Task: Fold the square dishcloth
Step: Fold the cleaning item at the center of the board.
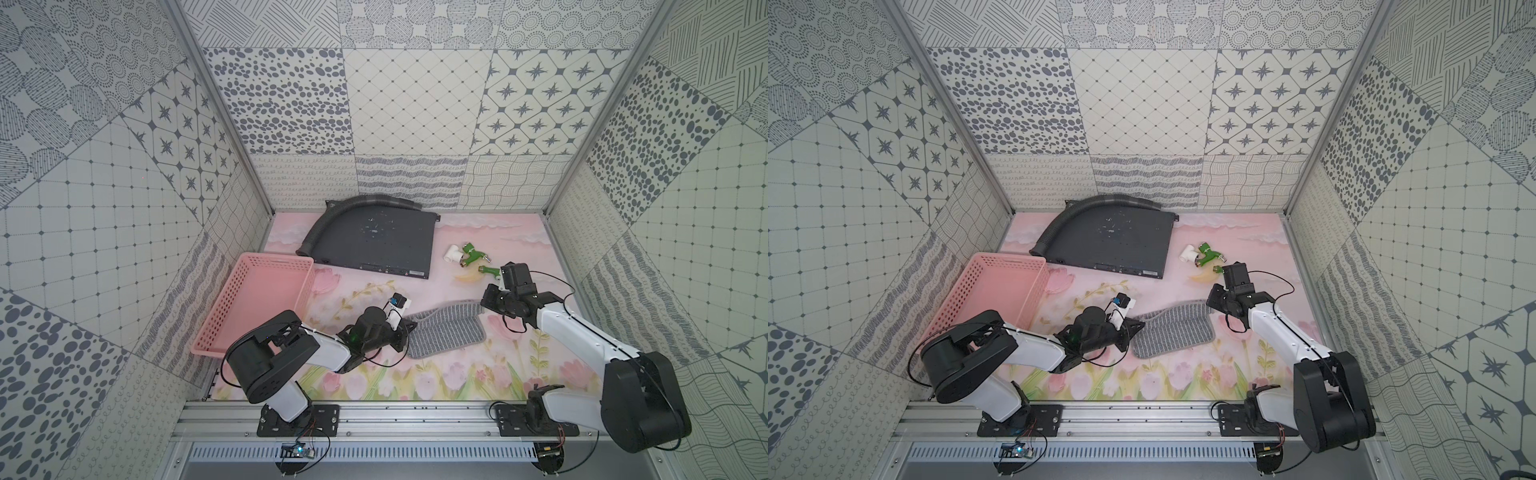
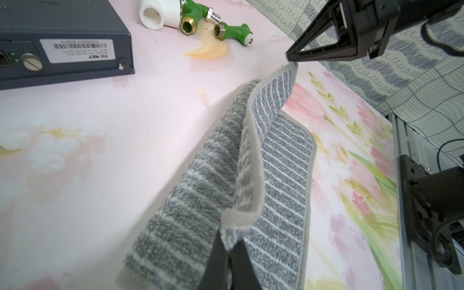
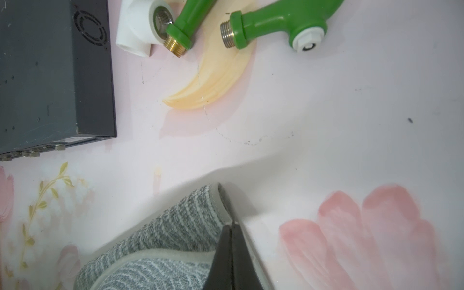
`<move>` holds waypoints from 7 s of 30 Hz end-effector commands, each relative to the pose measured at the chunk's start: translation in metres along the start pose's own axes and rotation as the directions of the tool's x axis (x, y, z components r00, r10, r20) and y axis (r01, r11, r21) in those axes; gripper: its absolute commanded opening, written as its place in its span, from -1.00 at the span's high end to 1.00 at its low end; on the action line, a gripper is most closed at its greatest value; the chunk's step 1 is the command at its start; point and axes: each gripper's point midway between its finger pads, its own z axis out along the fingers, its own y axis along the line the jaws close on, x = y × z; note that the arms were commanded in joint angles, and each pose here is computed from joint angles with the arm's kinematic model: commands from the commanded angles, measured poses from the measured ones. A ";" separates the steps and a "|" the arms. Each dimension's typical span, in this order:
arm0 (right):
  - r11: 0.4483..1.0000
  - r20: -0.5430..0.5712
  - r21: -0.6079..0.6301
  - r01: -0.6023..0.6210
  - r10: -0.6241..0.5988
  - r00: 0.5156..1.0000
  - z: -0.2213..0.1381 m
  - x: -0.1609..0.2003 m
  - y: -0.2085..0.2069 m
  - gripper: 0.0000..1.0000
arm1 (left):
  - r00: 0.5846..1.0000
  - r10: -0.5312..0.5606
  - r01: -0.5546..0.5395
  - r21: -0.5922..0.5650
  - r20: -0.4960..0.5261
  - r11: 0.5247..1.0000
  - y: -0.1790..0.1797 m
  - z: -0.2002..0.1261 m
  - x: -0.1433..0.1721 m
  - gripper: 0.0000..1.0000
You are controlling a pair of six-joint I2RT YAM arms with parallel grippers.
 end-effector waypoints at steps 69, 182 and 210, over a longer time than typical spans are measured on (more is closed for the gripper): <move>0.991 -0.004 0.044 -0.130 0.130 0.991 -0.039 0.044 -0.035 0.40 | 0.935 -0.226 0.179 -0.185 -0.274 0.966 -0.067 -0.009 0.026 0.27; 0.977 -0.123 0.167 0.132 -0.112 0.986 0.013 0.083 0.010 0.50 | 0.666 -0.719 0.474 -0.630 -0.199 0.615 -0.015 -0.035 0.071 0.30; 0.982 -0.114 -0.079 0.169 -0.177 0.978 0.001 0.081 0.073 0.53 | 0.789 -0.594 0.199 -0.849 -0.158 0.490 0.055 -0.118 0.055 1.00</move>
